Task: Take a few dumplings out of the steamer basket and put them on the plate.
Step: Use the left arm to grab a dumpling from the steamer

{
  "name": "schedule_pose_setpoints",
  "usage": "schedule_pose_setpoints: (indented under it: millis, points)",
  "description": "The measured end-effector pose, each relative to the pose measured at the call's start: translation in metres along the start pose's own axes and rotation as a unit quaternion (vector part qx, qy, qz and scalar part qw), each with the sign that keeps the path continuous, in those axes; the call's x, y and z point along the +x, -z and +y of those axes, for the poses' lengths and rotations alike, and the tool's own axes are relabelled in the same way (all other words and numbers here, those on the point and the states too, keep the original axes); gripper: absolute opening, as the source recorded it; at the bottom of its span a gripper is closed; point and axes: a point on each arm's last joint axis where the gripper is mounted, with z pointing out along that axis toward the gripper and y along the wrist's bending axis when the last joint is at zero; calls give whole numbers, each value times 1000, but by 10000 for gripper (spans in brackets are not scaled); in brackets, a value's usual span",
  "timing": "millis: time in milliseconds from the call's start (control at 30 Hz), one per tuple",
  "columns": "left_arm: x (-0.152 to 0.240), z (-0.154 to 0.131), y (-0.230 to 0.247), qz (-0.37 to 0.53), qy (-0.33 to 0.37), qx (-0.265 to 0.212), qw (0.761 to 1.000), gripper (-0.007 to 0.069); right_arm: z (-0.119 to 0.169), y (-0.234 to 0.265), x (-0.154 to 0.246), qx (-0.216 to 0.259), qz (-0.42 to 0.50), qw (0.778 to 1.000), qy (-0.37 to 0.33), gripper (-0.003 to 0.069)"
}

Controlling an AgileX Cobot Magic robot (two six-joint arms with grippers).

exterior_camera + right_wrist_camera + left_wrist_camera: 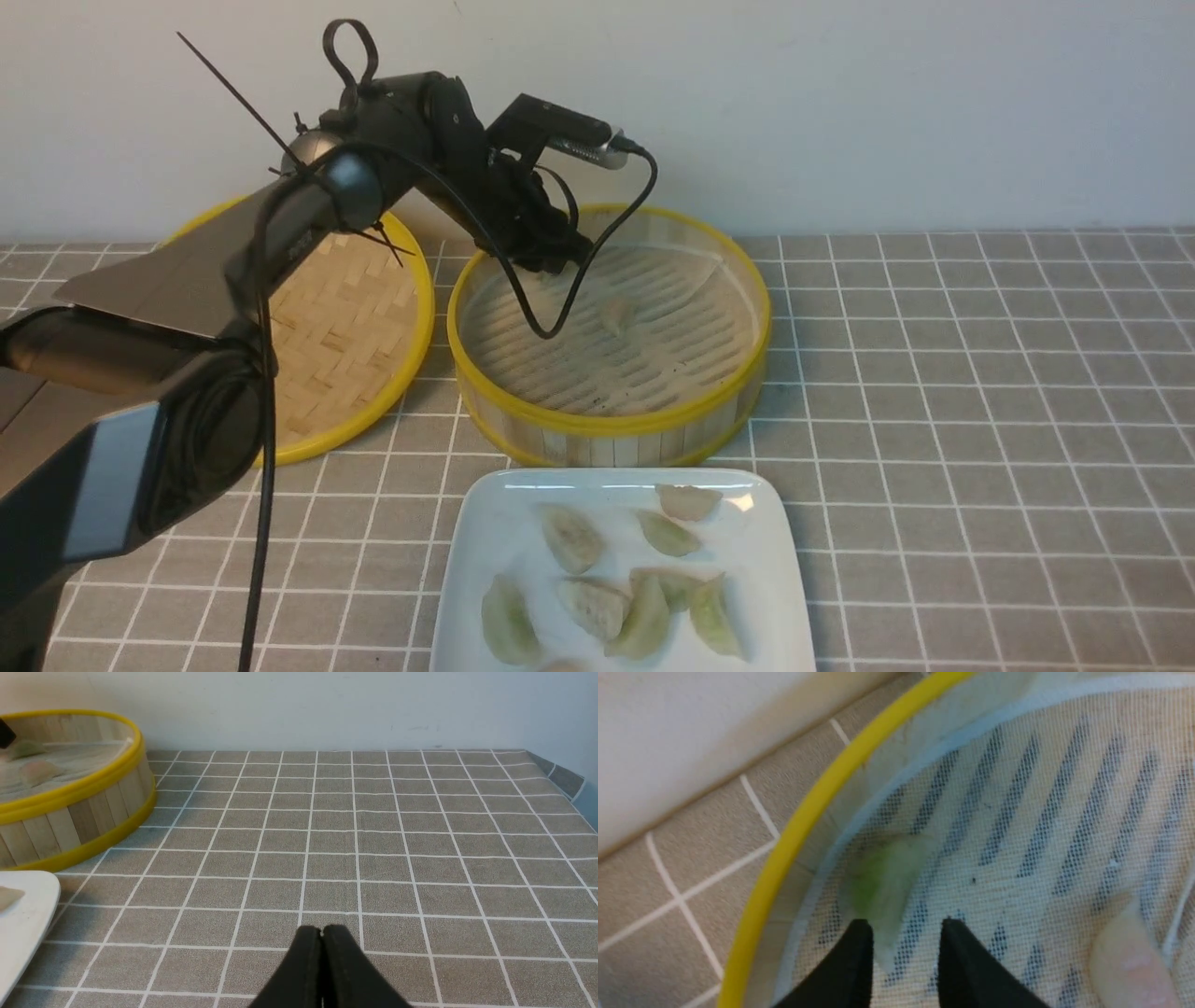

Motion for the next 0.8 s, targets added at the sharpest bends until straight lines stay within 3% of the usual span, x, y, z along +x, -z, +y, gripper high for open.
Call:
schedule_pose_setpoints:
  millis: [200,667,800]
  points:
    - [-2,2,-2,-18,-3,-11,1000,251,0,0,0,0,0,1000,0,-15]
    - [4,-5,-27,-29,-29,-17,999,248,0,0,0,0,0,1000,0,-15]
    - [6,-8,-33,-28,-33,-16,999,209,0,0,0,0,0,1000,0,-15]
